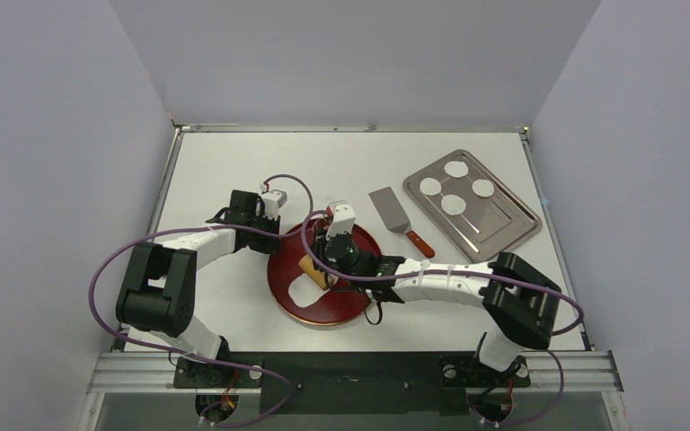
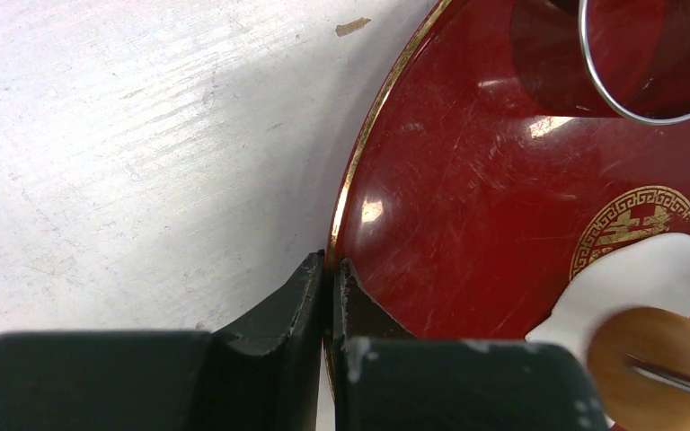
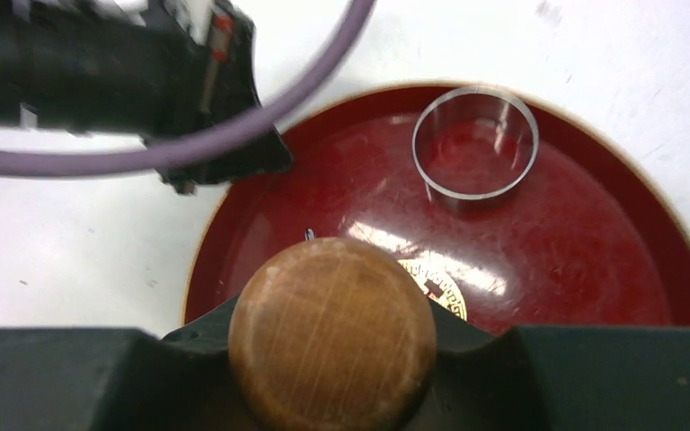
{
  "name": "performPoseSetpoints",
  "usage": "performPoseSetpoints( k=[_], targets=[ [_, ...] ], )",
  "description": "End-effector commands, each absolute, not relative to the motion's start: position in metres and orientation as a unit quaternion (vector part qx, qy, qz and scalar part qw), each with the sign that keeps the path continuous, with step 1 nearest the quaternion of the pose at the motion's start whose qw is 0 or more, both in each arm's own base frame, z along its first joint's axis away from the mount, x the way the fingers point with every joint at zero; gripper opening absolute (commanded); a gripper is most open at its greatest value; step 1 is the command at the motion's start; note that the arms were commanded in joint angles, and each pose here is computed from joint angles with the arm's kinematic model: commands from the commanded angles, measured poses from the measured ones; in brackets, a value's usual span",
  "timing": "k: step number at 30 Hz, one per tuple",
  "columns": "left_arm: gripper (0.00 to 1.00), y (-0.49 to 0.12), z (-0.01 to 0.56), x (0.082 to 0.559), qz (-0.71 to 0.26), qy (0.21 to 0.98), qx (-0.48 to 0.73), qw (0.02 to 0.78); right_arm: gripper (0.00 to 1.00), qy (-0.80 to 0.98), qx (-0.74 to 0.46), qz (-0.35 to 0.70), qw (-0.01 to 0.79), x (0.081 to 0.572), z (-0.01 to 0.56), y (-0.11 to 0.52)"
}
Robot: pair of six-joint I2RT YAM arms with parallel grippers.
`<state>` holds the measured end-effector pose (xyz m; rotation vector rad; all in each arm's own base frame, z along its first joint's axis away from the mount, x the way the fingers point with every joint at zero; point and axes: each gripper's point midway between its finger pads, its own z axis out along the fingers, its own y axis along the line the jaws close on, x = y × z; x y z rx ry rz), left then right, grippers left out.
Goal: Roll out the dumpling wrappers from the dough
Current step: Flatten out the dough on the work surface.
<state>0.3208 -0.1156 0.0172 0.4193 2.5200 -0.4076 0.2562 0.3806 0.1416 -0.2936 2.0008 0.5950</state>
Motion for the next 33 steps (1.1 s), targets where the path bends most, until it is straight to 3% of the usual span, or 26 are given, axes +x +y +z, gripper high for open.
performPoseSetpoints(
  k=[1,10,19,24,33],
  targets=[
    [0.00,-0.109,0.022,0.327,-0.134,0.935,0.153,0.289,0.00,0.820,-0.098,0.284,0.486,0.267,0.134,0.406],
    [0.00,-0.108,0.025,0.328,-0.131,0.933,0.153,0.299,0.00,0.864,-0.031,0.176,0.471,0.286,0.074,0.325],
    [0.00,-0.106,0.027,0.330,-0.129,0.931,0.149,0.306,0.00,0.866,-0.015,0.091,0.492,0.294,0.077,0.266],
    [0.00,-0.107,0.027,0.330,-0.129,0.932,0.148,0.305,0.00,0.842,-0.027,0.132,0.522,0.291,0.125,0.280],
    [0.00,-0.107,0.027,0.329,-0.131,0.931,0.151,0.304,0.00,0.803,-0.105,0.247,0.532,0.255,0.174,0.384]
  ],
)
